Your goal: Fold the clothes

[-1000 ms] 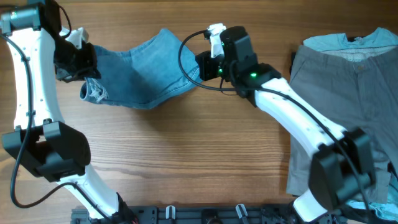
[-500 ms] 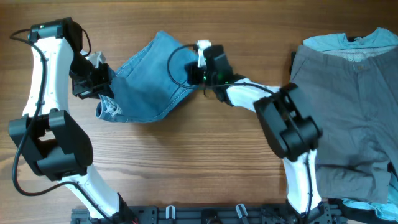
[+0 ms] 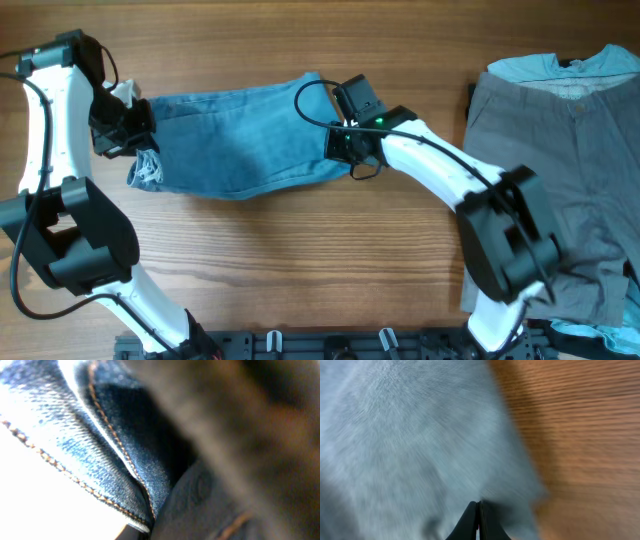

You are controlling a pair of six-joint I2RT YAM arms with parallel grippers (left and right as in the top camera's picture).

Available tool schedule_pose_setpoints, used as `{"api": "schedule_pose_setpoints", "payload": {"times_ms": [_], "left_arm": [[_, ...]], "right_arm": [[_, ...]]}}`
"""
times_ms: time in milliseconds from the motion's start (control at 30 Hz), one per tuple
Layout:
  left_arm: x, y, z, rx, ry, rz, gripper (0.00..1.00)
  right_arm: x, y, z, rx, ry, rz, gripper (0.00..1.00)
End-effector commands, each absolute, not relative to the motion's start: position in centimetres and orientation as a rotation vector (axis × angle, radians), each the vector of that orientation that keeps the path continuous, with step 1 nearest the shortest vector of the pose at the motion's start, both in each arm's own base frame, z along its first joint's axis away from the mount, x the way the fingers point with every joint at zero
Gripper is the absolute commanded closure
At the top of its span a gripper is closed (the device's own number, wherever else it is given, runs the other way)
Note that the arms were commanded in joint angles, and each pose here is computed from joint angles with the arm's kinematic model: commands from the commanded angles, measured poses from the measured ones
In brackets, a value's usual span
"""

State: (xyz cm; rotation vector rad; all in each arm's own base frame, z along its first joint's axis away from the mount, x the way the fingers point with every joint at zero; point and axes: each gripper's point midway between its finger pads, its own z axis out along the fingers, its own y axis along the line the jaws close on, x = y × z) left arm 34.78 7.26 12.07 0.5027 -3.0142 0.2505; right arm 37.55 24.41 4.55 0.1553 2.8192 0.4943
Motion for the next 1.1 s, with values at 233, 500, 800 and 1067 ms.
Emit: {"api": "schedule_pose_setpoints", "payload": {"times_ms": [233, 500, 800, 1067], "left_arm": [[35.8, 6.5, 13.2, 0.471, -3.066, 0.252, 0.96], [36.2, 2.3, 15.1, 0.397, -3.086, 0.485, 0.96], [39.3, -7.0, 18.9, 0.163, -3.202, 0.753, 0.96], [42.1, -10.1, 17.3, 0.138, -3.356, 0.481, 0.96]], "right_arm": [[40.3, 33.8, 14.3, -0.437, 2.299, 0.913, 0.96], [36.4, 39.0, -0.3, -0.352, 2.593, 1.063, 0.95], [33.7, 36.9, -4.3, -0.097, 2.864, 1.015, 0.96], [33.7, 36.7, -1.6, -0.103, 2.856, 1.141, 0.96]]}}
